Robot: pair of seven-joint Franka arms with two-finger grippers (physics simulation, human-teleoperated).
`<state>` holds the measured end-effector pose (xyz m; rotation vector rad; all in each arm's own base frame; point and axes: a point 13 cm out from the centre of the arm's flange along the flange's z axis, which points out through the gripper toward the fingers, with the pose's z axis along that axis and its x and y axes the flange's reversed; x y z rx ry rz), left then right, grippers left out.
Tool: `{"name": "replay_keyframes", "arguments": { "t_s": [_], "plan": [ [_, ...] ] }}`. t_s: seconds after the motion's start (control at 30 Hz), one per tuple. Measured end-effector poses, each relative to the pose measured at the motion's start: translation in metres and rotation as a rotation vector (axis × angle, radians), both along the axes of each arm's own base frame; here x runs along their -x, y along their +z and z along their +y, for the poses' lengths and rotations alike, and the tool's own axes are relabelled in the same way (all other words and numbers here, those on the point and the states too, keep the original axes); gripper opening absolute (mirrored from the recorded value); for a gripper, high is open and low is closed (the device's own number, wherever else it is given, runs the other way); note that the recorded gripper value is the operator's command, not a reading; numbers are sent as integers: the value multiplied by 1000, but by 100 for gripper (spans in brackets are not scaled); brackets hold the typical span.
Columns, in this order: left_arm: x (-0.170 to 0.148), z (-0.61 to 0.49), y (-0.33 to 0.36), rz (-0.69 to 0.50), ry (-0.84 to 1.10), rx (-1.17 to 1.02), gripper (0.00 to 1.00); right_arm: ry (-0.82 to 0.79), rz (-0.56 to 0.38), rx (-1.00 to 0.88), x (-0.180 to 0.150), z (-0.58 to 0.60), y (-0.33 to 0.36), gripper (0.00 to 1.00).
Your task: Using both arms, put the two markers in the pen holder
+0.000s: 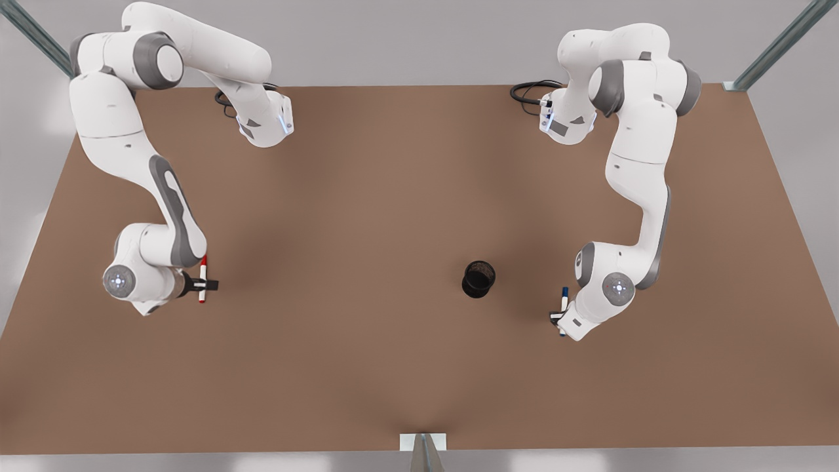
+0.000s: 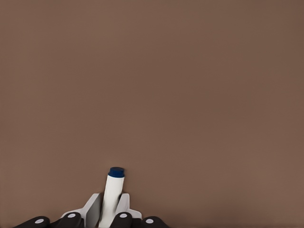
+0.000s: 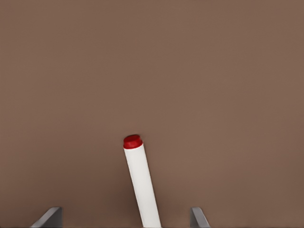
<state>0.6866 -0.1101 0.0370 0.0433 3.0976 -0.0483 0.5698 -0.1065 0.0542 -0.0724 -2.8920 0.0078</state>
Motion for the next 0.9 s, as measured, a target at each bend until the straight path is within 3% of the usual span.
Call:
{"name": "replay_keyframes", "arguments": {
  "t_s": [0.07, 0.13, 0.2, 0.27, 0.33, 0.5, 0.63, 0.73, 0.9],
  "plan": [
    [0, 0, -1, 1, 0, 0, 38, 1, -12, -1, 4, -4, -11, 95],
    [0, 0, -3, 2, -1, 0, 38, 8, -33, 1, 1, -6, -14, 74],
    [0, 0, -3, 1, -1, -1, 29, 15, -52, 4, -3, -7, -13, 63],
    [0, 0, -3, 1, 0, -2, 26, 20, -67, 6, -6, -7, -13, 58],
    [-1, 0, -3, -1, 1, -3, 21, 24, -76, 6, -8, -7, -13, 54],
    [-13, -2, 31, -34, 8, 0, 21, 30, -87, 4, -10, -8, -16, 52],
    [-18, -50, 140, -82, -23, 75, 21, 35, -88, 2, -10, -7, -18, 48],
    [3, -130, 215, -53, -61, 236, 21, 38, -90, 2, -11, -6, -18, 42],
    [53, -237, 232, 48, -157, 500, 21, 42, -92, 0, -11, -6, -18, 33]
  ]
}}
